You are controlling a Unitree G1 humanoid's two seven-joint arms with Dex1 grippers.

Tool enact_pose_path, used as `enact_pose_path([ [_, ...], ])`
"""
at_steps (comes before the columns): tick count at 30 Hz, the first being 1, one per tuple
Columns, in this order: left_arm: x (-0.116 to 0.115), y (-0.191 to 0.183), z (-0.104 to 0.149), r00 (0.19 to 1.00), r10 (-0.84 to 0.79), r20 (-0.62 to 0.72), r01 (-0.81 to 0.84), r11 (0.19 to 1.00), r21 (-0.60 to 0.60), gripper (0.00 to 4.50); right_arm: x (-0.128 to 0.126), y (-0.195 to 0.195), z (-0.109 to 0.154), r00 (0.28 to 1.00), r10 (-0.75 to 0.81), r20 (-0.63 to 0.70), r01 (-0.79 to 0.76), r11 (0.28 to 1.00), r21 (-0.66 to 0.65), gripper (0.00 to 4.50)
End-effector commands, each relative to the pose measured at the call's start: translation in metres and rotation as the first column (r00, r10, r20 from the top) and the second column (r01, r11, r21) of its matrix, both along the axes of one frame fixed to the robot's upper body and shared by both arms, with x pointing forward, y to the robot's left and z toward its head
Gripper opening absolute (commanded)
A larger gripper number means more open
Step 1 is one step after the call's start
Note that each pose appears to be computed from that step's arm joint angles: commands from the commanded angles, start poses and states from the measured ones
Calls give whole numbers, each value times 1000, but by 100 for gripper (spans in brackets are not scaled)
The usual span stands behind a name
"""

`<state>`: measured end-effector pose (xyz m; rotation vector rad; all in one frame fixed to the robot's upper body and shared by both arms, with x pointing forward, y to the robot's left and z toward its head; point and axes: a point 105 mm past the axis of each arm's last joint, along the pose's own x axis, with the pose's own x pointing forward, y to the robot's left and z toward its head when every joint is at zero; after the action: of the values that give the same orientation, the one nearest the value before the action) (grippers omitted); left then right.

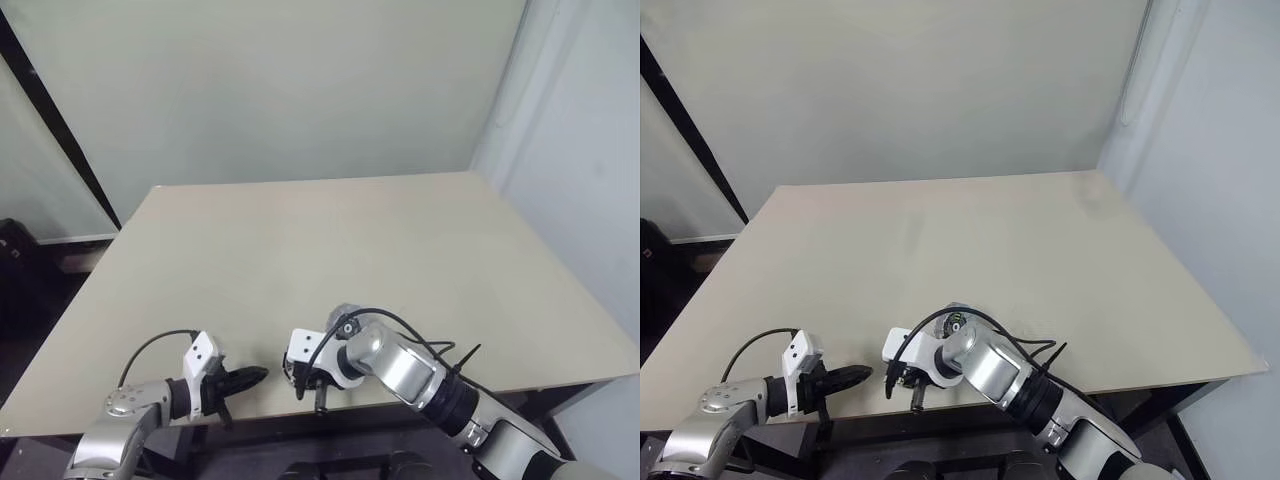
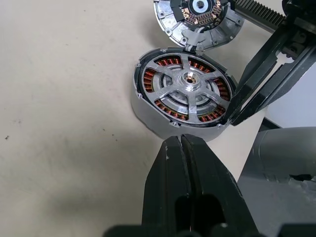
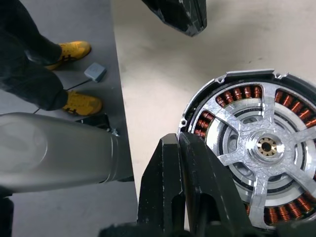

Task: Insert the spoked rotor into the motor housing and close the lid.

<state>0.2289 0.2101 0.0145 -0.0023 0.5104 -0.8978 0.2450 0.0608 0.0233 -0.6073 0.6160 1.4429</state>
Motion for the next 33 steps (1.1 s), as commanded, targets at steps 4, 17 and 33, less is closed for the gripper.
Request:
enact_pose_path([
  [4,6,1,9,998,2,55,-2,1000,4,0,4,9,38,989,47,137,-61,993,105,166],
  [17,1,5,8,998,26,49,-26,1000,1,0,65,-47,115,880,-239,410,150,960,236,380],
  [33,1,6,8,998,31,54,-32,999,6,0,115,-139,50,796,-343,499,408,913,-23,380],
])
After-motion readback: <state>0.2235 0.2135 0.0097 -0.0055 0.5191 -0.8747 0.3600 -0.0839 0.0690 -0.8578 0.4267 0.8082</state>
